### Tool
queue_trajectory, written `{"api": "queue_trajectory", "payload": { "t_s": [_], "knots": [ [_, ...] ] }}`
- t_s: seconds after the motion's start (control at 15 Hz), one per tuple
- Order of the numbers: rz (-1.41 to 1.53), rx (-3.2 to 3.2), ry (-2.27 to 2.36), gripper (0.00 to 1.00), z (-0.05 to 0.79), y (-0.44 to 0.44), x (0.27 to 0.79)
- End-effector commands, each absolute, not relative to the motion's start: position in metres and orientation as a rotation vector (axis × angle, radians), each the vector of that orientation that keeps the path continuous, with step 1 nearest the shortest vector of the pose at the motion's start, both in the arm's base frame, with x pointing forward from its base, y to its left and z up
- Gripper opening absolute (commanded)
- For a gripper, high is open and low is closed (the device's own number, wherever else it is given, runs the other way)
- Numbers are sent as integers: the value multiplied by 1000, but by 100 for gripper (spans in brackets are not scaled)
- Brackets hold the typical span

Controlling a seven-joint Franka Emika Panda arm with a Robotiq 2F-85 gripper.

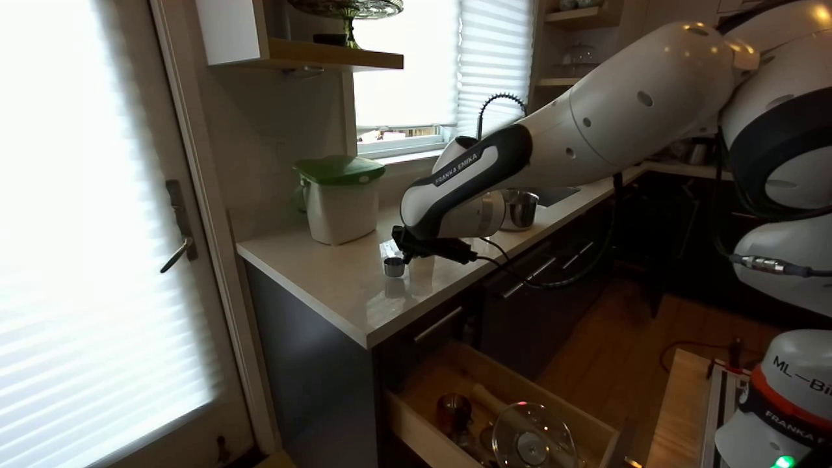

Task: Remove one measuring cup from the open drawer and put it on the counter

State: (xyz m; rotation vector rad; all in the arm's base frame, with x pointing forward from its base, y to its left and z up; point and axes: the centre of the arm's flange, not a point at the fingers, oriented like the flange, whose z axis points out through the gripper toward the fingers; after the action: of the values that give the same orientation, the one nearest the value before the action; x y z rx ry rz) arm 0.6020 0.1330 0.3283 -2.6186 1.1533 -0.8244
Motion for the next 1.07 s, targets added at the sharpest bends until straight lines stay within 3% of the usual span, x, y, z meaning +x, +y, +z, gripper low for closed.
{"api": "queue_trajectory", "payload": {
  "t_s": [0.0,0.13,0.67,0.87,0.93,1.0],
  "knots": [
    [-806,-2626,1197,27,323,134,612],
    [-800,-2636,1199,33,321,134,612],
    [-924,-2562,1276,94,370,101,594],
    [-888,-2598,1025,100,392,77,554],
    [-951,-2612,1159,100,381,92,595],
    [-943,-2605,1139,100,385,90,591]
  ]
}}
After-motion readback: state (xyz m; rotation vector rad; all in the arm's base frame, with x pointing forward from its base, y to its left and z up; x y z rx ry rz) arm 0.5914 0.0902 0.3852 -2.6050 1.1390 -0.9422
